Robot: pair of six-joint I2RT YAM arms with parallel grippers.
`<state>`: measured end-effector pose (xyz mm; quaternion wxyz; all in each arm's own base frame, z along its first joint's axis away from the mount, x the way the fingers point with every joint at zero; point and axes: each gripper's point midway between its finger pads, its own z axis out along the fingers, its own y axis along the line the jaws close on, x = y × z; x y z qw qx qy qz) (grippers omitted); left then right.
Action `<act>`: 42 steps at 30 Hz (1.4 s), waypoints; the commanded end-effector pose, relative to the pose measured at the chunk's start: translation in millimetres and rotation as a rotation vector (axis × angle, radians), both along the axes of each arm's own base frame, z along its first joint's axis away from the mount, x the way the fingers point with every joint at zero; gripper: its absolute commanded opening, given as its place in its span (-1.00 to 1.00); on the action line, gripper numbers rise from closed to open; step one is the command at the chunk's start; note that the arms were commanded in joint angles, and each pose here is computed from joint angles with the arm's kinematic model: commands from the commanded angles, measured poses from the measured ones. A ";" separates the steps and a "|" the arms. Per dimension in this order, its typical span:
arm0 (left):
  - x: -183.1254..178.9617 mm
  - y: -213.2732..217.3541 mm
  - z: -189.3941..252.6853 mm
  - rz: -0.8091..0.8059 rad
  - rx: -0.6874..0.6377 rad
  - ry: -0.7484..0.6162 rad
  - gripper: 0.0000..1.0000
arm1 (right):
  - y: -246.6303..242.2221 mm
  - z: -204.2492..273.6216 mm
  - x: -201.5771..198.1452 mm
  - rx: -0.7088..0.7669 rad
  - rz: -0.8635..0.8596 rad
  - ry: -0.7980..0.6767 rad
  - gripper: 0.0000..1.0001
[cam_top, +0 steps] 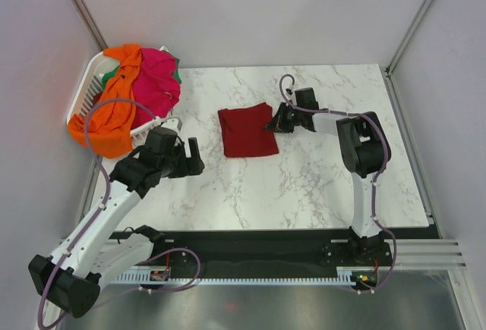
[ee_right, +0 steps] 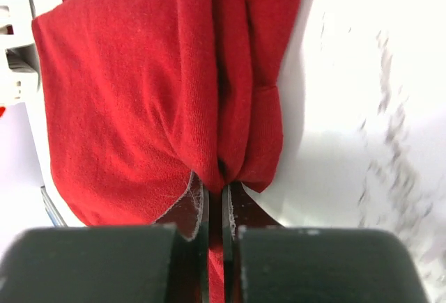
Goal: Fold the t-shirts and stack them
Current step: Neatly place the folded tshirt to the corner
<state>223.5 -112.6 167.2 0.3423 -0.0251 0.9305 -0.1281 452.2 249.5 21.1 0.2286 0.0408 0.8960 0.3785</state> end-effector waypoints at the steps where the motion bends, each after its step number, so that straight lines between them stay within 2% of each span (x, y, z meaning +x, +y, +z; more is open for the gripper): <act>1: 0.3 6.9 7.6 0.007 0.018 -0.051 0.79 | -22.7 -16.4 20.3 -0.050 -0.035 0.017 -1.00; 2: 0.2 7.1 8.3 0.009 0.016 -0.055 0.79 | -30.3 -5.4 36.0 -0.066 -0.052 -0.014 -1.00; 6: -0.9 7.8 12.7 0.012 0.005 -0.079 0.79 | -107.5 2.9 67.5 -0.339 -0.125 -0.047 -1.00; 7: -0.8 7.7 12.3 0.012 0.005 -0.081 0.79 | -121.8 16.5 83.7 -0.403 -0.109 -0.112 -1.00; 12: -1.3 5.5 11.8 0.003 0.006 -0.084 0.78 | -220.5 27.2 112.5 -0.685 -0.171 -0.125 -1.00; 13: -1.4 5.8 11.2 0.003 0.009 -0.083 0.78 | -240.8 30.7 127.4 -0.754 -0.170 -0.155 -0.98; 15: -1.1 5.1 10.8 0.001 0.011 -0.082 0.78 | -294.5 32.8 134.0 -0.876 -0.231 -0.122 -0.88; 16: -1.2 5.2 9.8 0.001 0.012 -0.080 0.78 | -324.1 38.6 146.2 -0.976 -0.303 -0.120 -0.79; 17: -0.7 5.1 9.4 0.001 0.016 -0.078 0.78 | -355.4 41.1 144.0 -1.045 -0.350 -0.090 -0.52; 18: -0.6 5.0 9.0 0.002 0.016 -0.076 0.77 | -376.4 44.2 144.7 -1.102 -0.407 -0.075 0.70; 19: -1.5 4.7 8.5 0.000 0.014 -0.076 0.77 | -395.7 51.0 148.4 -1.147 -0.468 -0.075 0.95; 20: -2.2 3.7 7.9 -0.003 0.014 -0.073 0.77 | -418.9 57.4 144.8 -1.169 -0.540 -0.059 0.96; 22: -2.4 2.7 6.0 -0.005 0.016 -0.066 0.77 | -423.6 72.7 145.6 -1.102 -0.599 -0.084 0.96; 23: -2.0 2.0 4.8 -0.007 0.019 -0.062 0.77 | -416.4 80.4 155.3 -1.023 -0.614 -0.140 0.96; 26: -1.5 2.2 5.1 -0.002 0.022 -0.064 0.76 | -377.5 119.7 162.8 -0.890 -0.608 -0.283 0.96; 29: -3.2 2.6 8.9 -0.001 0.021 -0.084 0.77 | -343.7 172.1 155.4 -0.881 -0.615 -0.370 0.96; 30: -3.1 2.6 10.2 0.002 0.018 -0.089 0.77 | -328.7 199.5 151.3 -0.837 -0.600 -0.424 0.96; 31: -4.0 3.0 9.8 0.001 0.019 -0.089 0.77 | -314.6 204.1 147.4 -0.791 -0.587 -0.430 0.96; 33: -3.6 3.1 9.8 0.002 0.021 -0.088 0.76 | -273.1 227.7 145.1 -0.639 -0.510 -0.501 0.96; 36: -3.8 2.8 10.1 0.003 0.020 -0.090 0.76 | -240.3 221.9 148.7 -0.439 -0.477 -0.504 0.92; 40: -5.7 1.0 13.7 -0.004 0.017 -0.109 0.76 | -238.4 195.1 162.5 -0.379 -0.507 -0.443 -0.12; 41: -6.1 0.6 13.1 -0.005 0.018 -0.108 0.76 | -243.0 189.7 165.6 -0.360 -0.527 -0.425 -0.73; 42: -6.2 0.4 14.1 -0.007 0.019 -0.112 0.76 | -246.1 177.3 169.0 -0.346 -0.539 -0.397 -0.97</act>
